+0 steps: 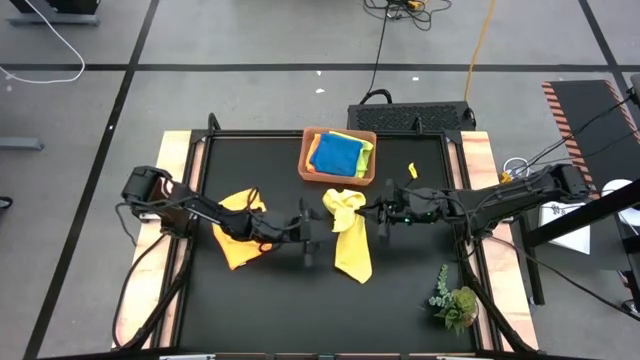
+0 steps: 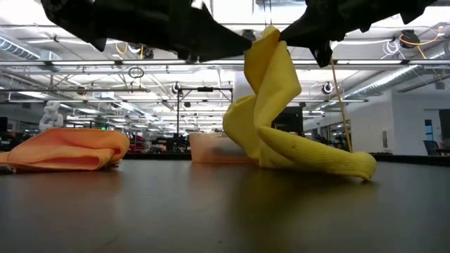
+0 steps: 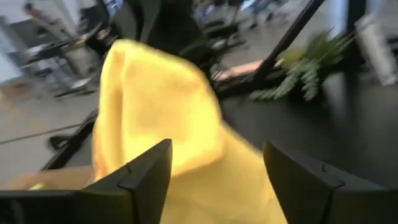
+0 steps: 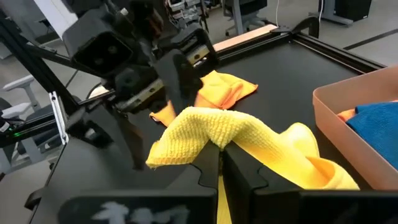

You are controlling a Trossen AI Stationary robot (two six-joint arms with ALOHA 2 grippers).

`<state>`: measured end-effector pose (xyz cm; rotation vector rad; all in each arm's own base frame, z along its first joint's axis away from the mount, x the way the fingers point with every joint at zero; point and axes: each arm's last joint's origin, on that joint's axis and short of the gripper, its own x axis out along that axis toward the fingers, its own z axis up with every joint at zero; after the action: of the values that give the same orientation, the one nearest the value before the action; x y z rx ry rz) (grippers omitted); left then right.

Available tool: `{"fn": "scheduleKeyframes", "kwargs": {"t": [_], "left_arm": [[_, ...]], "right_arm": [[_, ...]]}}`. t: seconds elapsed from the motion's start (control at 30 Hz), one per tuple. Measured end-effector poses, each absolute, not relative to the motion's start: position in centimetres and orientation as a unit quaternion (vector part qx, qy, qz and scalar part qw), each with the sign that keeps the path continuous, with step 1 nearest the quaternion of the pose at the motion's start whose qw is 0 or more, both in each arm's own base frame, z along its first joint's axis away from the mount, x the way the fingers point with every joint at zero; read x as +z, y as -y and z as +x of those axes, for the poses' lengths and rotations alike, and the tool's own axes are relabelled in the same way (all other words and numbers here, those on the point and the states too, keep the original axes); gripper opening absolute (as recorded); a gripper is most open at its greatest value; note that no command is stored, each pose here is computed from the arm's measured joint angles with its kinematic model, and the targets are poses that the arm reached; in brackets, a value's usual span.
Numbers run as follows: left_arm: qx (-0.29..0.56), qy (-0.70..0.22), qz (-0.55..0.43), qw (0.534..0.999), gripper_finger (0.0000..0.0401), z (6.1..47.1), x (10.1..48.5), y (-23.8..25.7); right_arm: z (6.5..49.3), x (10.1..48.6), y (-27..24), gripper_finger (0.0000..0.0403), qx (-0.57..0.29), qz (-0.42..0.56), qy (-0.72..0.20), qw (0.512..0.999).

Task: Fold microfiber towels
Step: Fold the yellow microfiber towel

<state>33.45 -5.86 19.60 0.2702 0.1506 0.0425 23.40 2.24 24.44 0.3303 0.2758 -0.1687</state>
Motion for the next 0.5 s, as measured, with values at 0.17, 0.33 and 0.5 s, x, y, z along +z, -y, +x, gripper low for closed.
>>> {"fn": "scheduleKeyframes", "kwargs": {"t": [0.17,0.33,0.5], "left_arm": [[0.091,-0.08,0.157,0.98,0.0281,34.13,19.83,6.13],[0.101,-0.094,0.174,0.975,0.0266,34.17,19.7,6.01],[0.093,-0.108,0.179,0.973,0.0217,34.15,19.43,5.91]], "right_arm": [[23.39,24.42,-2.24,0.0,-0.083,0.16,-0.138,0.974],[23.39,24.42,-2.24,0.0,-0.082,0.158,-0.138,0.974],[23.39,24.42,-2.24,0.0,-0.082,0.156,-0.138,0.975]]}}
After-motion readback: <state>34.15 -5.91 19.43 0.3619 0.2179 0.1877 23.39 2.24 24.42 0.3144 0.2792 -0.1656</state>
